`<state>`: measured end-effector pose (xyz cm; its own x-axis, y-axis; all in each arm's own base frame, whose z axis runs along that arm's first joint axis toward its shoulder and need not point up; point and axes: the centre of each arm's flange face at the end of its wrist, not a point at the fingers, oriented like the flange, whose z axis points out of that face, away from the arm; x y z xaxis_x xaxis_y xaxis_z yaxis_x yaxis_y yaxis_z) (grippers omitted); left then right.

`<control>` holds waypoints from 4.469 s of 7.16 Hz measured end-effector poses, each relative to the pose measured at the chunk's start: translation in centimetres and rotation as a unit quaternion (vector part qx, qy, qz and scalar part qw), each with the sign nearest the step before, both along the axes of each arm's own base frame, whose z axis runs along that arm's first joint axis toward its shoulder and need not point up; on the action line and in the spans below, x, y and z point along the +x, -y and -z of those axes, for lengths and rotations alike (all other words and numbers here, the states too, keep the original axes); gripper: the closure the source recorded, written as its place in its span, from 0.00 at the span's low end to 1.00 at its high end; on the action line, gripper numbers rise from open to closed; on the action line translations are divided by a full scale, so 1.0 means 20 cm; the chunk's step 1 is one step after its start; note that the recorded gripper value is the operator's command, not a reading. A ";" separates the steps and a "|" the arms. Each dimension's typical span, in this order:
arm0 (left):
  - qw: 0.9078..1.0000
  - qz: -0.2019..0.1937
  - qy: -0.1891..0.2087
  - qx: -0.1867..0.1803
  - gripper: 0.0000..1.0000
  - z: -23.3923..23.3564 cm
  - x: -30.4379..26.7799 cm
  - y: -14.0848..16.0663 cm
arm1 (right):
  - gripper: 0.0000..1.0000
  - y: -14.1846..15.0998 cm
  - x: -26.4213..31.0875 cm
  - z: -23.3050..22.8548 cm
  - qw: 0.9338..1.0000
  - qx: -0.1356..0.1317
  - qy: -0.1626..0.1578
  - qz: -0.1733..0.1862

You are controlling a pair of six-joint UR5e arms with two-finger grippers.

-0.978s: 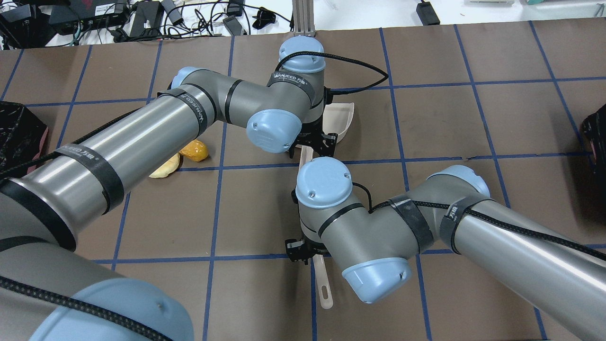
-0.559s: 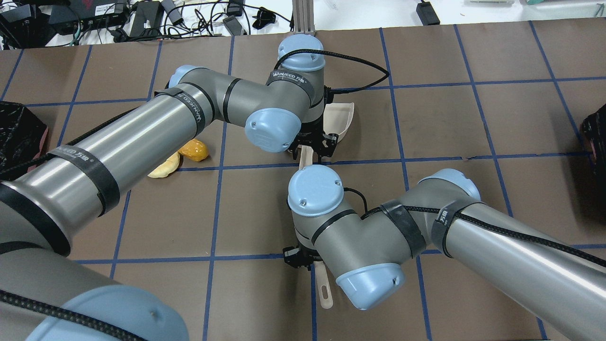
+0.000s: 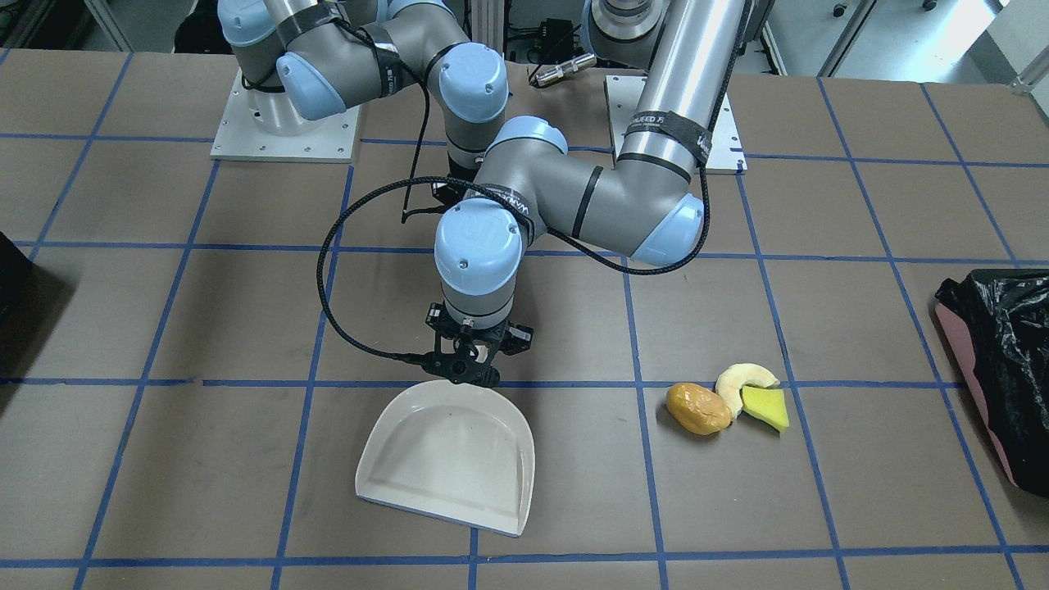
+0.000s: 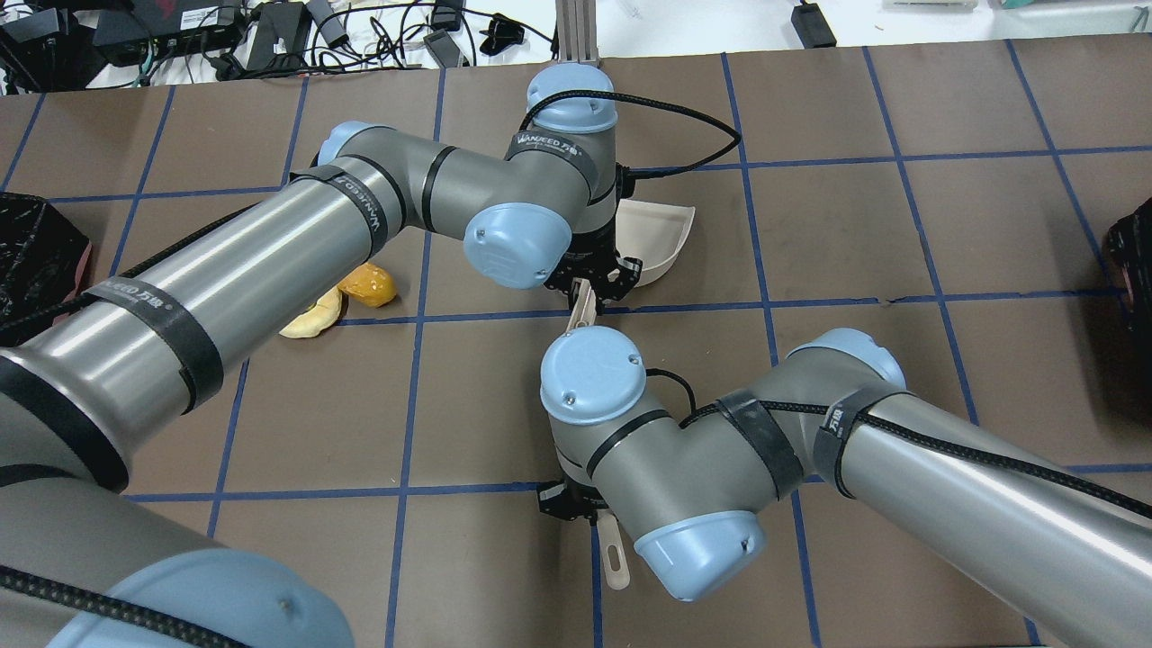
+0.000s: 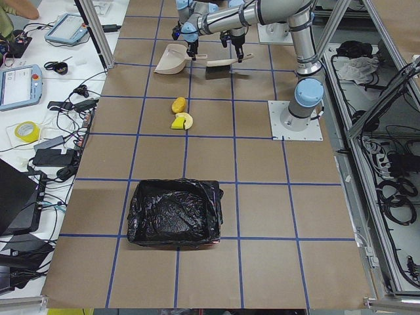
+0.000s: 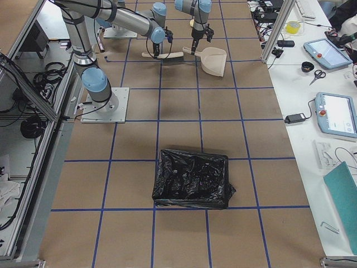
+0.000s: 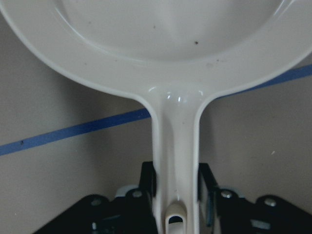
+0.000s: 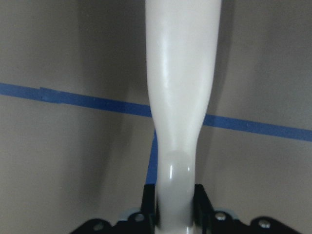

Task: Sweep and dump trash in nearest bin
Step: 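Grasp the dustpan handle with left gripper while right grasps the brush handle, then lift the dustpan and set it beside the trash while right carries the brush, then sweep the sponge, peel and roll into the dustpan with the right gripper's brush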

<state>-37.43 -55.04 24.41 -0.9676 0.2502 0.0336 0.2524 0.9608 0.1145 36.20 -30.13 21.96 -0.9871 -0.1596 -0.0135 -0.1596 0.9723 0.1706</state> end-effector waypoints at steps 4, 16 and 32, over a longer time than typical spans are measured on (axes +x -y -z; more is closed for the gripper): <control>0.997 0.047 0.009 -0.059 1.00 -0.29 0.27 0.26 | 1.00 0.05 0.02 -0.08 1.000 -0.013 0.000 0.007; 0.865 0.491 0.102 0.023 1.00 -0.49 3.12 0.30 | 1.00 1.05 0.50 -0.49 0.991 -0.034 0.031 0.123; 0.768 0.636 0.059 0.055 1.00 -0.04 3.16 0.30 | 1.00 1.09 1.65 0.02 0.963 0.010 0.165 0.213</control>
